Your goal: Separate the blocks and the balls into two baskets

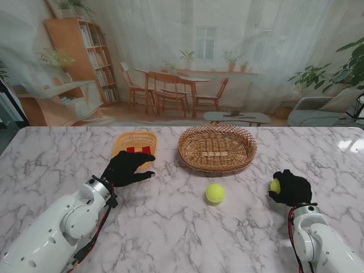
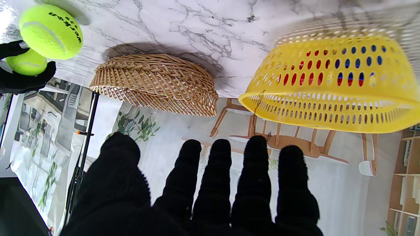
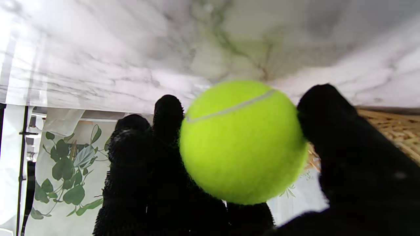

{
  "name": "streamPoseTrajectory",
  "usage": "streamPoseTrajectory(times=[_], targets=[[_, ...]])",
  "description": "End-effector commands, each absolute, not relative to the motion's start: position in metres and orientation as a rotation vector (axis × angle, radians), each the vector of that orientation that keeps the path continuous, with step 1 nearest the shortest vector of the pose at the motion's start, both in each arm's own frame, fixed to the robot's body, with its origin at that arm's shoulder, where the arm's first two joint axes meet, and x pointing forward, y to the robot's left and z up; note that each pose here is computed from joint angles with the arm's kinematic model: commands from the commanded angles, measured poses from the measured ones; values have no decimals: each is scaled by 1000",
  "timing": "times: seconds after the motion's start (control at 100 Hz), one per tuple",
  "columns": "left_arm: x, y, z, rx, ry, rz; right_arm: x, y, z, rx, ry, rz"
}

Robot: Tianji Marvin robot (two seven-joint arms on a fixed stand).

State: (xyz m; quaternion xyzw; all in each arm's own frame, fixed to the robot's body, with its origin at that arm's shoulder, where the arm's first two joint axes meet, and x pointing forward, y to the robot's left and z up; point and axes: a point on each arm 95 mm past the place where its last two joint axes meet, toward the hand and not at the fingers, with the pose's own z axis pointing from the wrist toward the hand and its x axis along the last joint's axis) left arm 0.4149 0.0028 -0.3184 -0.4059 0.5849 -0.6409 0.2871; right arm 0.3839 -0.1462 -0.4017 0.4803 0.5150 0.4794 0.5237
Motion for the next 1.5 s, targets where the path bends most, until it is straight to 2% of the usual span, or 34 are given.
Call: streamPoseTrajectory(times=[0.0,0.56,0.9,1.49], targets=[[415,2,-322,-1097,1584,-1696,385,-143,-395,1129,1229,1166],[417,1,-323,-1077,1559,-1723,395,-137,-358,1083,1189,1262],[416,1,-324,-1080,1569,-1719,424,-110,-327,1065,1230,1364],[416,0,-325,-1091,1580,-1716,480,-51,-297,1045,1363,1478]])
